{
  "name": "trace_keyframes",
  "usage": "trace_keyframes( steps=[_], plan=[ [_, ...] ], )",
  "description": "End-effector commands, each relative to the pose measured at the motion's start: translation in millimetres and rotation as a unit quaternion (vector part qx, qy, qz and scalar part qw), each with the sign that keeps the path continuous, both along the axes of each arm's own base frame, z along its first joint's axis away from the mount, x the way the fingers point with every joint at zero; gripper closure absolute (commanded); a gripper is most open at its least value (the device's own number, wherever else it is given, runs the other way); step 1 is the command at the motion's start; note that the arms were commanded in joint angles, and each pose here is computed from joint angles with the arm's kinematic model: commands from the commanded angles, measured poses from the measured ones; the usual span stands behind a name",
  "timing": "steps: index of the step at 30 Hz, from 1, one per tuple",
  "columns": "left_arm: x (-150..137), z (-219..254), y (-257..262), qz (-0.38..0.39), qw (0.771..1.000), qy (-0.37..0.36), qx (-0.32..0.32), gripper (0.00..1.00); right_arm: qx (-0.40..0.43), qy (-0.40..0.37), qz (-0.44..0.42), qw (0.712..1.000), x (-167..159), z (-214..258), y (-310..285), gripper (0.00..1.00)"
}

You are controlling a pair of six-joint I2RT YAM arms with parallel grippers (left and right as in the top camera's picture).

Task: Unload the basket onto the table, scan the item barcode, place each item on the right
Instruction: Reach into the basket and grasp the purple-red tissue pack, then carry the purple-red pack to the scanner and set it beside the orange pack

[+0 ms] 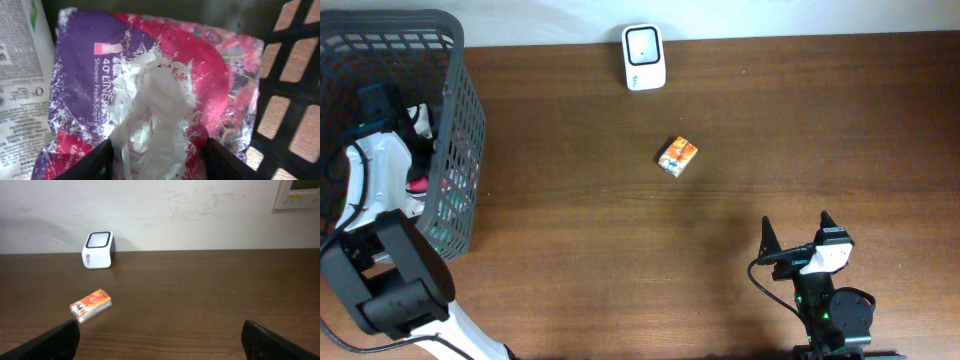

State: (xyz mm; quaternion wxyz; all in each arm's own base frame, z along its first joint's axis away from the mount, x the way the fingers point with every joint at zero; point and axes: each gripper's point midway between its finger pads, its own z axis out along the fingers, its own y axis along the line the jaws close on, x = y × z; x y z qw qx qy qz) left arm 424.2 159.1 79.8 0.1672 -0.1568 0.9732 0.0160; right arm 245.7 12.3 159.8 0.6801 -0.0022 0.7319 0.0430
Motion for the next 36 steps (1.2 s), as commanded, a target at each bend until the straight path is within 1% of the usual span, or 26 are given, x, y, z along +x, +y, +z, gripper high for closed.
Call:
trace_keyframes(
  steps=[1,2,4,5,6,7,9,11,13,14,16,18,20,21,24,25,27,28,29,31,32,34,35,36],
  plan=[
    [-14.3,-21.5,-1.5,0.000,0.999,0.032,0.008,0.48,0.004,0.002,-0.004,1.000,0.2,-3.4,-2.0,0.02],
    [-14.7,-23.5,-1.6,0.000,0.999,0.032,0.009,0.49,0.004,0.002,-0.004,1.000,0.2,-3.4,-2.0,0.02],
    [-15.9,-26.9,-2.1,0.000,0.999,0.033,0.008,0.59,0.004,0.002,-0.004,1.000,0.2,-3.4,-2.0,0.02],
    [-16.2,-27.8,-2.2,0.000,0.999,0.033,0.008,0.74,0.004,0.002,-0.004,1.000,0.2,-3.4,-2.0,0.01],
    [-16.2,-27.8,-2.3,0.000,0.999,0.033,0.008,0.92,0.004,0.002,-0.004,1.000,0.2,-3.4,-2.0,0.02],
    [-15.1,-26.4,-2.2,0.007,1.000,0.029,0.005,1.00,0.004,0.002,-0.004,1.000,0.2,-3.4,-2.0,0.01],
    [-10.5,-15.0,1.4,0.020,1.000,0.017,0.006,1.00,0.004,0.002,-0.004,1.000,0.2,-3.4,-2.0,0.01],
    [-2.6,13.2,2.6,0.019,1.000,-0.006,0.003,1.00,0.004,0.002,-0.004,1.000,0.2,-3.3,-2.0,0.01],
    [7.5,56.3,3.9,0.022,0.998,-0.049,0.009,1.00,0.004,0.002,-0.004,1.000,0.2,-3.3,-2.0,0.02],
    [11.2,95.1,6.5,0.033,0.995,-0.090,0.020,1.00,0.004,0.002,-0.004,1.000,0.2,-3.3,-2.0,0.02],
    [9.4,131.3,10.9,0.055,0.989,-0.131,0.026,1.00,0.004,0.002,-0.004,1.000,0.2,-3.3,-2.0,0.01],
    [-0.9,175.5,16.0,0.084,0.979,-0.182,0.032,1.00,0.004,0.002,-0.004,1.000,0.2,-3.3,-2.0,0.01],
    [-13.5,207.9,18.1,0.091,0.971,-0.218,0.045,1.00,0.004,0.002,-0.004,1.000,0.2,-3.4,-2.0,0.02],
    [-24.7,236.3,16.2,0.093,0.962,-0.250,0.057,1.00,0.004,0.002,-0.004,1.000,0.2,-3.4,-2.0,0.01],
    [-46.3,295.3,6.3,0.091,0.938,-0.325,0.080,1.00,0.004,0.002,-0.004,1.000,0.2,-3.4,-2.0,0.01],
    [-51.9,308.6,3.5,0.089,0.931,-0.343,0.086,1.00,0.004,0.002,-0.004,1.000,0.2,-3.3,-2.0,0.01],
    [-65.3,344.9,-9.4,0.084,0.910,-0.398,0.081,1.00,0.004,0.002,-0.004,1.000,0.2,-3.4,-2.0,0.01],
    [-70.2,360.9,-16.6,0.075,0.899,-0.424,0.078,1.00,0.004,0.002,-0.004,1.000,0.2,-3.4,-2.0,0.02],
    [-81.3,390.3,-31.9,0.054,0.879,-0.469,0.070,1.00,0.004,0.002,-0.004,1.000,0.2,-3.4,-2.0,0.02],
    [-91.6,418.0,-65.0,-0.010,0.856,-0.515,0.035,1.00,0.004,0.002,-0.004,1.000,0.2,-3.4,-2.0,0.02],
    [-95.8,428.3,-86.5,-0.055,0.845,-0.532,0.008,1.00,0.004,0.002,-0.004,1.000,0.2,-3.4,-2.0,0.02],
    [-100.3,437.2,-135.4,-0.151,0.823,-0.544,-0.057,1.00,0.004,0.002,-0.004,1.000,0.2,-3.3,-2.0,0.01],
    [-97.8,435.1,-158.9,-0.187,0.817,-0.539,-0.084,1.00,0.004,0.002,-0.004,1.000,0.2,-3.4,-2.0,0.01],
    [-94.1,432.2,-173.1,-0.204,0.815,-0.533,-0.098,1.00,0.004,0.002,-0.004,1.000,0.2,-3.3,-2.0,0.01]
  ],
)
